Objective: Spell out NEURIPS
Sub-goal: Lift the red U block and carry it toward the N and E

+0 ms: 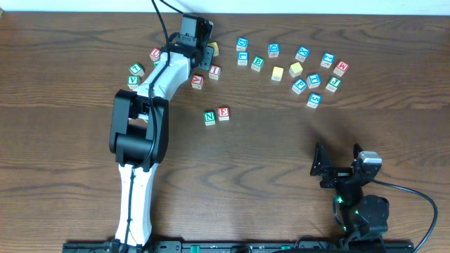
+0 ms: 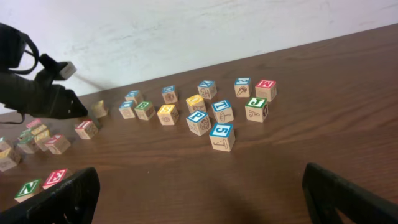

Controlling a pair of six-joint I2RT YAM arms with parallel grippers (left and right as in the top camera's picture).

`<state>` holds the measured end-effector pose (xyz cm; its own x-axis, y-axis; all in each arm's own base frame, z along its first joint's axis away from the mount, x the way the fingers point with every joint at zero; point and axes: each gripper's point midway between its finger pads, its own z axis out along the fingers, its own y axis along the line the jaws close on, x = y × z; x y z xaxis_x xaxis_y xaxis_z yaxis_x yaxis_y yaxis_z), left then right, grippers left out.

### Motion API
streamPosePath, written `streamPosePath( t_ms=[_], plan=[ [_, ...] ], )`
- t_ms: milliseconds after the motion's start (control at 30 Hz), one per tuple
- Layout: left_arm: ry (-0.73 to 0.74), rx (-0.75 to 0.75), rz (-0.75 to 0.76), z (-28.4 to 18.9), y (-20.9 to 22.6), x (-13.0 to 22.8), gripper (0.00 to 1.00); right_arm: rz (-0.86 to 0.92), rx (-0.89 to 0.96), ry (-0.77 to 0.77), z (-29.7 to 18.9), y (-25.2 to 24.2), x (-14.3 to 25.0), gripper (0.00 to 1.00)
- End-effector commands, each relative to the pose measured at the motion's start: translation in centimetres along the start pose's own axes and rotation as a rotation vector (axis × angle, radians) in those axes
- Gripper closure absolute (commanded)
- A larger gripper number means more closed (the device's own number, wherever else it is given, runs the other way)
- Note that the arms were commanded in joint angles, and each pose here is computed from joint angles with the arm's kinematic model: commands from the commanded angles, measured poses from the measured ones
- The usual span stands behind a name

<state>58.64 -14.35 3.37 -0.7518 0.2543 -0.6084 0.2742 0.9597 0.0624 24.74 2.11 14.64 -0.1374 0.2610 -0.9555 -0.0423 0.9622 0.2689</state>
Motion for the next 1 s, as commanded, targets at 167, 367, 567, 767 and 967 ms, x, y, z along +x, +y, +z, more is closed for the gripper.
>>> streamPosePath(
  t_ms=[167, 367, 567, 767, 967],
  plan=[
    [0.038, -0.002, -0.006, 1.1, 0.2, 1.6, 0.50, -0.003, 0.014, -0.001, 0.0, -0.3, 0.0, 0.01],
    [0.053, -0.001, -0.005, 1.3, 0.2, 2.3, 0.51, -0.003, 0.014, -0.001, 0.0, -0.3, 0.0, 0.01],
    [0.042, -0.002, -0.006, 1.4, 0.2, 2.1, 0.64, -0.003, 0.014, -0.001, 0.0, -0.3, 0.0, 0.01],
    [0.042, -0.002, -0.006, 1.4, 0.2, 2.1, 0.65, -0.003, 0.014, -0.001, 0.0, -0.3, 0.0, 0.01],
    [0.040, -0.002, -0.006, 1.3, 0.2, 2.0, 0.65, -0.003, 0.014, -0.001, 0.0, -0.3, 0.0, 0.01]
  ],
)
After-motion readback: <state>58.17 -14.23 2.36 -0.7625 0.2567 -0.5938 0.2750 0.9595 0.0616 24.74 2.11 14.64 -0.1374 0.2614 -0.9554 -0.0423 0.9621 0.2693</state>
